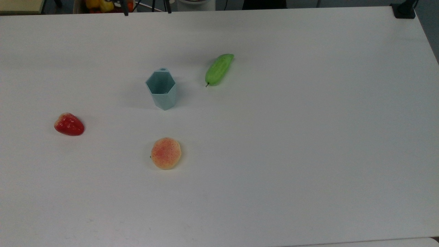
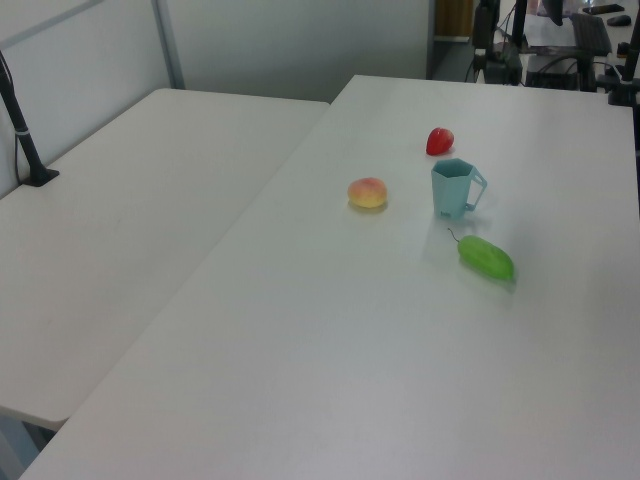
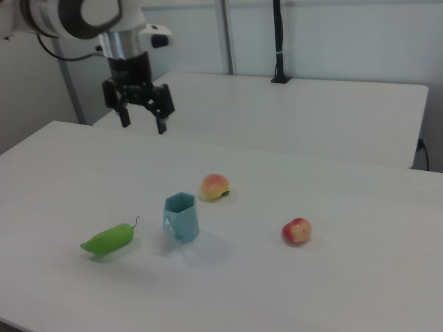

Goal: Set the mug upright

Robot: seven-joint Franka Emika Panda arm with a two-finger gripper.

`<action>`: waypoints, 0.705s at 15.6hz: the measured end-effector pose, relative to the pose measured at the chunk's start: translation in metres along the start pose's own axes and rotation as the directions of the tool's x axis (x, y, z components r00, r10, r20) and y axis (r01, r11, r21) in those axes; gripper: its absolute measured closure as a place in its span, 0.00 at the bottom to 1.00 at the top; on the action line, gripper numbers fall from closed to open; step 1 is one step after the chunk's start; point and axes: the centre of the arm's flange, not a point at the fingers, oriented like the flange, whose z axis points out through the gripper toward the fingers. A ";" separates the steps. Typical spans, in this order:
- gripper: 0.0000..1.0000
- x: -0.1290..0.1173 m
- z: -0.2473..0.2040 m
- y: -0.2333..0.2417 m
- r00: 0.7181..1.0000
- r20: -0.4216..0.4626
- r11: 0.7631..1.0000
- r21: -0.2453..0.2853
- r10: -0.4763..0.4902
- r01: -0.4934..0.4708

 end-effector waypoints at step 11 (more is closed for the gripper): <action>0.00 -0.034 -0.031 -0.040 0.996 0.025 0.995 0.031 0.090 -0.091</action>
